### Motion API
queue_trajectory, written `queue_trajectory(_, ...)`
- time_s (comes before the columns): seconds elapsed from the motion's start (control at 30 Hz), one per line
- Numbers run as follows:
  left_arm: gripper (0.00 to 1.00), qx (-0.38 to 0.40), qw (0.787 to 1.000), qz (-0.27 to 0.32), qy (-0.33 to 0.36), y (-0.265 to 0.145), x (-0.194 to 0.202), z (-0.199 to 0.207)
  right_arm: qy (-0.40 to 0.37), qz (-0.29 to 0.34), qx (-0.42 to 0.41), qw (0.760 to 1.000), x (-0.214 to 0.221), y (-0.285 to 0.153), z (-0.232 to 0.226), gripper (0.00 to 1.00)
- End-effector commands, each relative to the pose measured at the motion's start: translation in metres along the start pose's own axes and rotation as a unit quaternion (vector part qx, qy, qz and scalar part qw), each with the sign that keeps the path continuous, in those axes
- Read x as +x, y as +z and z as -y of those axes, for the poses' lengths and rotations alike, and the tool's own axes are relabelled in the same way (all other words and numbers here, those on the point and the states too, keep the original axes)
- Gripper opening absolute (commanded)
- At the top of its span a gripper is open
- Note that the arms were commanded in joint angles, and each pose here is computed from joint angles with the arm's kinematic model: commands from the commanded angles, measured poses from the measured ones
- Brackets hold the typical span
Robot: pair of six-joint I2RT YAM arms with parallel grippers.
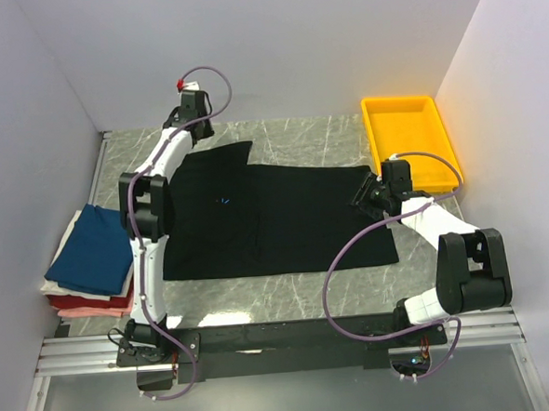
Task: Fold and stack the t-shirts
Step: Fold the tshirt
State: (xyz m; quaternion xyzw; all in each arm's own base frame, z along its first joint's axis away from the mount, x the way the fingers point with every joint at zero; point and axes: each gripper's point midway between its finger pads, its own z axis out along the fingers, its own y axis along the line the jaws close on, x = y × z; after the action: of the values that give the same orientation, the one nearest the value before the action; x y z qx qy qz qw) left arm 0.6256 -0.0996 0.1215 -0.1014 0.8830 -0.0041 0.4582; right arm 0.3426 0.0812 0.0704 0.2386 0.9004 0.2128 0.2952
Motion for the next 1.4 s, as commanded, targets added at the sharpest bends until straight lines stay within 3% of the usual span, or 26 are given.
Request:
queue_trajectory(0.0, 0.43, 0.017, 1.0, -0.009, 0.003, 0.001, -0.001, 0.01, -0.013, 0.021, -0.024, 0.999, -0.013, -0.004, -0.015, 0.48)
queue_trajectory(0.13, 0.7, 0.033, 0.998, -0.029, 0.039, 0.012, 0.015, 0.027, -0.013, 0.019, -0.025, 0.999, -0.013, -0.004, -0.015, 0.48)
queue_trajectory(0.2, 0.75, 0.034, 0.997, -0.044, 0.051, 0.022, 0.032, 0.032, -0.014, 0.018, -0.027, 0.999, -0.013, -0.003, -0.017, 0.48)
queue_trajectory(0.5, 0.69, 0.029, 0.994, -0.086, 0.057, 0.039, 0.071, 0.035, -0.01, 0.013, -0.03, 0.999, -0.011, 0.0, -0.016, 0.48)
queue_trajectory(0.6, 0.62, 0.019, 0.994, -0.089, 0.059, 0.041, 0.076, 0.031, -0.009, 0.011, -0.031, 0.999, -0.01, 0.001, -0.017, 0.48)
queue_trajectory(0.73, 0.32, 0.005, 0.996, -0.073, 0.056, 0.037, 0.068, 0.028, -0.008, 0.008, -0.033, 0.999, -0.009, 0.003, -0.017, 0.48)
queue_trajectory(0.8, 0.22, 0.003, 0.996, -0.067, 0.054, 0.034, 0.067, 0.029, -0.008, 0.007, -0.033, 0.999, -0.008, 0.003, -0.017, 0.48)
queue_trajectory(1.0, 0.02, 0.012, 0.999, -0.014, 0.035, 0.01, 0.026, 0.036, -0.008, 0.014, -0.028, 0.999, -0.013, 0.002, -0.017, 0.48)
queue_trajectory(1.17, 0.0, 0.019, 0.999, 0.019, 0.03, -0.007, 0.004, 0.04, -0.012, 0.045, -0.022, 0.999, -0.038, 0.001, -0.027, 0.49)
queue_trajectory(1.37, 0.0, 0.016, 0.999, 0.03, 0.03, -0.017, 0.004, 0.039, -0.036, 0.051, 0.053, 0.997, -0.072, 0.041, -0.024, 0.49)
